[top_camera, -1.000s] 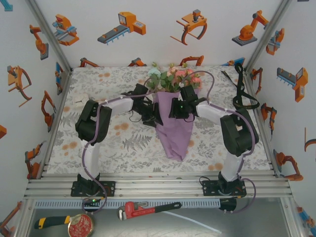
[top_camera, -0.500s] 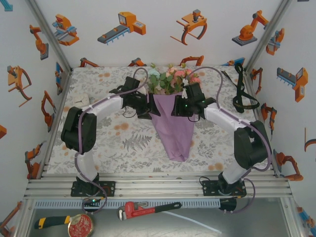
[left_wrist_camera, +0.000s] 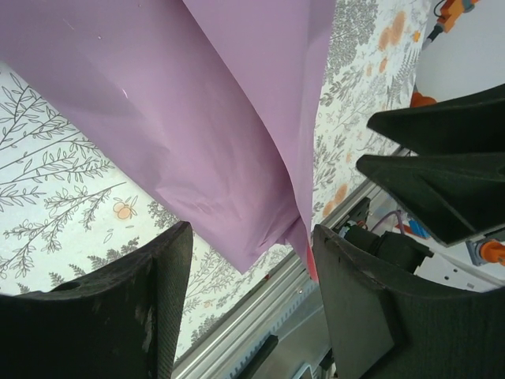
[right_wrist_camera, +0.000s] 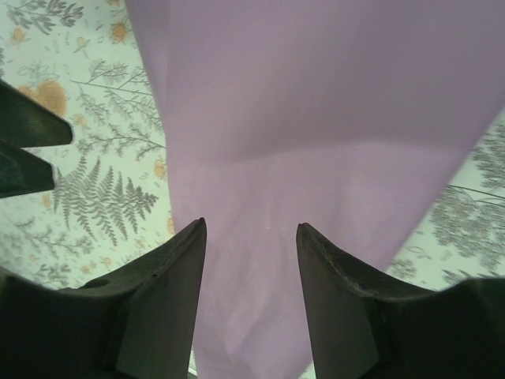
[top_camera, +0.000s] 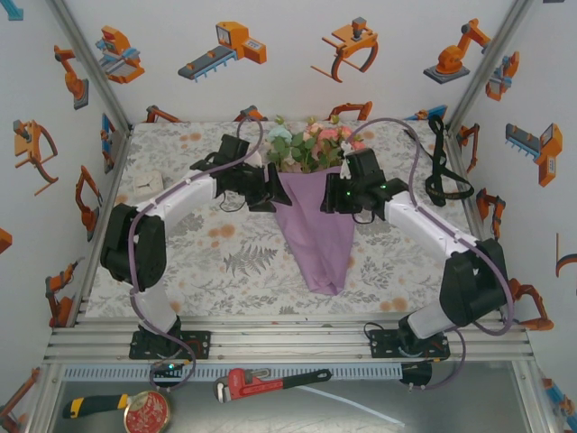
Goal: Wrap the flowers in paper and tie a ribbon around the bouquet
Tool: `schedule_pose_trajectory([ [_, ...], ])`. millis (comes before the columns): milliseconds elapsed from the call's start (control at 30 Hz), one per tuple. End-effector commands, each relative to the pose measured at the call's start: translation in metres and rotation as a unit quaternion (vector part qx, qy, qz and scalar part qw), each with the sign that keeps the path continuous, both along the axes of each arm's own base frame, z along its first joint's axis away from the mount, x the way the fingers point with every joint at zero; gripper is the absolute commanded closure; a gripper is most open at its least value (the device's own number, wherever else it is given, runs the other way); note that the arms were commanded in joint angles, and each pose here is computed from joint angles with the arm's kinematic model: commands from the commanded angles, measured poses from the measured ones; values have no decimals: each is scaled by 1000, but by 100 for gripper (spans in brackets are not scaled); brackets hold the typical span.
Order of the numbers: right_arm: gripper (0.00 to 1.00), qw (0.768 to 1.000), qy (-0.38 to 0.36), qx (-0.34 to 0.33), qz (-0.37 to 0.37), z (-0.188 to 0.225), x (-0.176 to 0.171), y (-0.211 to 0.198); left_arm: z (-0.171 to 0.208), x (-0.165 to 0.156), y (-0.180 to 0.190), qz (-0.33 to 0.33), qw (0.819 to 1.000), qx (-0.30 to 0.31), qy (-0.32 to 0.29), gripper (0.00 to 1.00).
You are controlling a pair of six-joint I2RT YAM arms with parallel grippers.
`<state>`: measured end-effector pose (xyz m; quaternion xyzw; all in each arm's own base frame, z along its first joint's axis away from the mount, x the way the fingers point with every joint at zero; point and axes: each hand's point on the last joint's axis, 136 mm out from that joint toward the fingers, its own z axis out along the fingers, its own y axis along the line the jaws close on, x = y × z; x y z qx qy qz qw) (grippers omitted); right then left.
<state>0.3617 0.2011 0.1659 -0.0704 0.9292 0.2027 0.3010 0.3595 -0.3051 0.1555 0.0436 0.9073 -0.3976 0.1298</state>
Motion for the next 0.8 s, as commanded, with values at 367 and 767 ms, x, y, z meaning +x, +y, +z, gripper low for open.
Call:
schedule_pose_trajectory([
  [367,36,940,1,-100,-326,3,126,-275,88,-16,21,24,993,-42,-109,15],
  [767,34,838,102,-8,-535,-65,125,-409,85,-37,64,67,989,21,-130,6],
])
